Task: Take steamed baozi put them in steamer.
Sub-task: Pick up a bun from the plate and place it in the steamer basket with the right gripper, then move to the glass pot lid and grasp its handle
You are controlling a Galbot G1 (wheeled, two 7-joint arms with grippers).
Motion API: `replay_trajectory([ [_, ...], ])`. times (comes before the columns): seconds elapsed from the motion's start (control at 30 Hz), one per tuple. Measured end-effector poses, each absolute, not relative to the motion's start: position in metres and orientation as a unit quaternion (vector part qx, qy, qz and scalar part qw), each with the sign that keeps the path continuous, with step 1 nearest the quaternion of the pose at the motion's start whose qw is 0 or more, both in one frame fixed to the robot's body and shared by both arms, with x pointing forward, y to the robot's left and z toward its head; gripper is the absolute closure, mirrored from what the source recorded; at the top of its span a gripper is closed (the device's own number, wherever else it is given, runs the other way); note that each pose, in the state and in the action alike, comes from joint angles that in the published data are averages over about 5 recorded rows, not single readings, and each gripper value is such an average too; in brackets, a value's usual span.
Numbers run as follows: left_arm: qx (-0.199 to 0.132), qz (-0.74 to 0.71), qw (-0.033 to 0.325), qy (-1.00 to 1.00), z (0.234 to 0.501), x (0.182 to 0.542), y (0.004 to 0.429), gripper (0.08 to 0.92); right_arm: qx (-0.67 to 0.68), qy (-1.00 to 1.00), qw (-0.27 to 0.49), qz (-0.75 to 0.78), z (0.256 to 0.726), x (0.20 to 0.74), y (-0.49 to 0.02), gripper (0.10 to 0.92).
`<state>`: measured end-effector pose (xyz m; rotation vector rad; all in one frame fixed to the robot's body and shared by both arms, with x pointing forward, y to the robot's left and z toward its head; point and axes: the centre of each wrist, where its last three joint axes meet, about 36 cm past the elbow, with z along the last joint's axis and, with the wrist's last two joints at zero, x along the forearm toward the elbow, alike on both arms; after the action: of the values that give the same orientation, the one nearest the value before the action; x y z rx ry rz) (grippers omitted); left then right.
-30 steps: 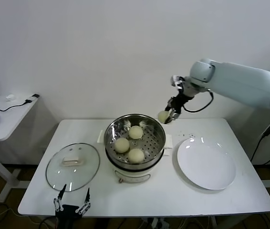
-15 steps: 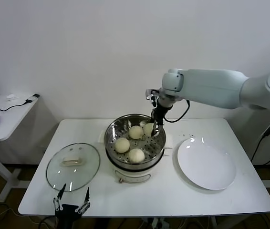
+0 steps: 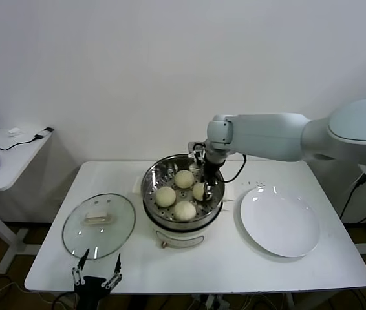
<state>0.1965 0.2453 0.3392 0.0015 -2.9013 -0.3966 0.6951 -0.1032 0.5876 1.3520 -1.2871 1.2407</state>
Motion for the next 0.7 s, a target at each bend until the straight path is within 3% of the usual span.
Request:
replay_trajectory([
  [0.3,0.000,-0.134,0.104,-0.986,0.340,0.198,0.245,0.177,0.540,-0.522,0.438,0.495,0.588,0.694,-0.103,0.207],
  [0.7,-0.001,-0.137,0.103,-0.985,0.342,0.197,0.245,0.177,0.546,-0.550,0.414,0.478,0.627,0.699,-0.125,0.200],
])
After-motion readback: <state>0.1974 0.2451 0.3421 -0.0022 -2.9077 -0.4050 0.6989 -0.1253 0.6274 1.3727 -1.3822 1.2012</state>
